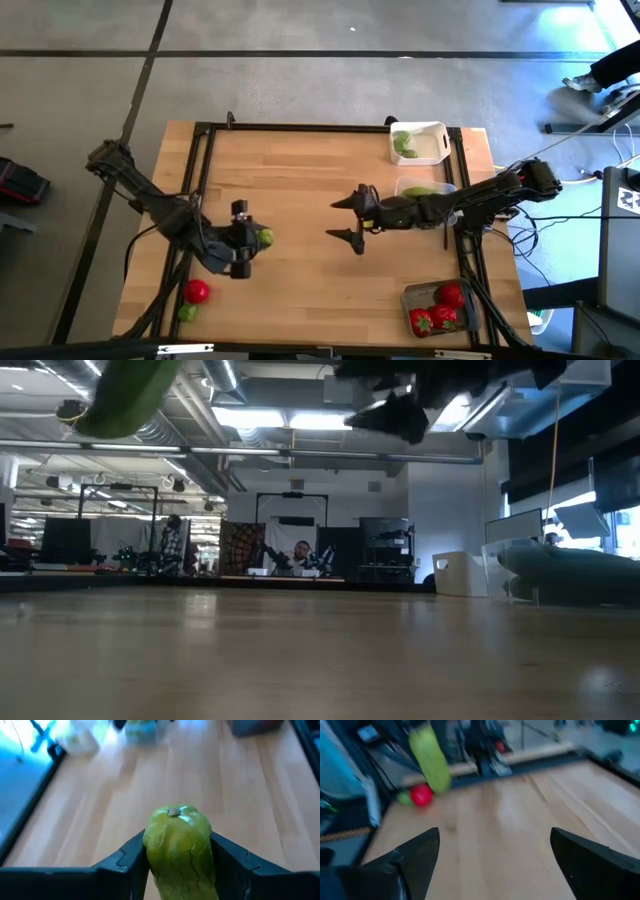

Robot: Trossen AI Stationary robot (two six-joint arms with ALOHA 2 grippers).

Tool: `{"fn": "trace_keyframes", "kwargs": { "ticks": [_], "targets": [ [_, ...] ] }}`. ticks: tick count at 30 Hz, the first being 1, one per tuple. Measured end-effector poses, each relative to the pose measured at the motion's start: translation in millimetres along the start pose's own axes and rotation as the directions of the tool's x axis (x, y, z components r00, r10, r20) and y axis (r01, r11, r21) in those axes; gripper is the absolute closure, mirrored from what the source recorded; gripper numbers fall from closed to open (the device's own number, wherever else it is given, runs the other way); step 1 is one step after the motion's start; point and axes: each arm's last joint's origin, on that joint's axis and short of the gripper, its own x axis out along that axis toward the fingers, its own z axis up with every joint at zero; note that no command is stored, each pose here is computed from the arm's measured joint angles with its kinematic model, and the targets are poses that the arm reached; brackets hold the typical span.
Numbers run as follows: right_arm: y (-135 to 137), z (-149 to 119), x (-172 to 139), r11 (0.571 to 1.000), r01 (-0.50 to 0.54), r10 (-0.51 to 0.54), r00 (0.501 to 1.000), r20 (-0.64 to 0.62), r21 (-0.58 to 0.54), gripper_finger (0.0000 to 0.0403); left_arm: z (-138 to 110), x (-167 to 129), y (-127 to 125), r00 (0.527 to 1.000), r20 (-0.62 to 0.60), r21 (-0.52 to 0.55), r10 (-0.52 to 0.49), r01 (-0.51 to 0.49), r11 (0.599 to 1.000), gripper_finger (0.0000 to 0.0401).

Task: Sort produce into baskets
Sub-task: Put the cucumber into the transparent bin

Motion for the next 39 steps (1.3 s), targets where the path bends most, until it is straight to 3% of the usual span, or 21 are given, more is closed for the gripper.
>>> {"fn": "trace_keyframes", "kwargs": {
  "ticks": [8, 16, 20, 25, 39],
  "targets": [
    [3, 9, 0, 0.998, -0.055, 0.053, 0.994, 0.091, 0.013, 0.0058, 24, 18, -4, 0.982, 0.183, 0.05, 0.042, -0.052, 0.997, 0.0235],
    [16, -1, 15, 0.99, -0.142, 0.141, 0.979, 0.147, -0.01, 0.0071, 44, 40, -4, 0.951, 0.297, 0.005, 0.081, -0.086, 0.996, 0.0235],
    [23, -9, 22, 0.986, -0.163, 0.166, 0.972, 0.167, -0.031, 0.0072, 50, 50, -4, 0.939, 0.332, -0.007, 0.087, -0.09, 0.996, 0.0235],
    [29, -10, 26, 0.983, -0.182, 0.184, 0.954, 0.239, -0.029, 0.0072, 54, 61, -8, 0.936, 0.353, 0.02, 0.02, -0.028, 0.999, 0.0235],
    [29, -9, 27, 0.977, -0.212, 0.21, 0.942, 0.26, -0.02, 0.0085, 65, 71, 0, 0.904, 0.425, -0.008, 0.051, -0.053, 0.999, 0.0235]
  ]
}}
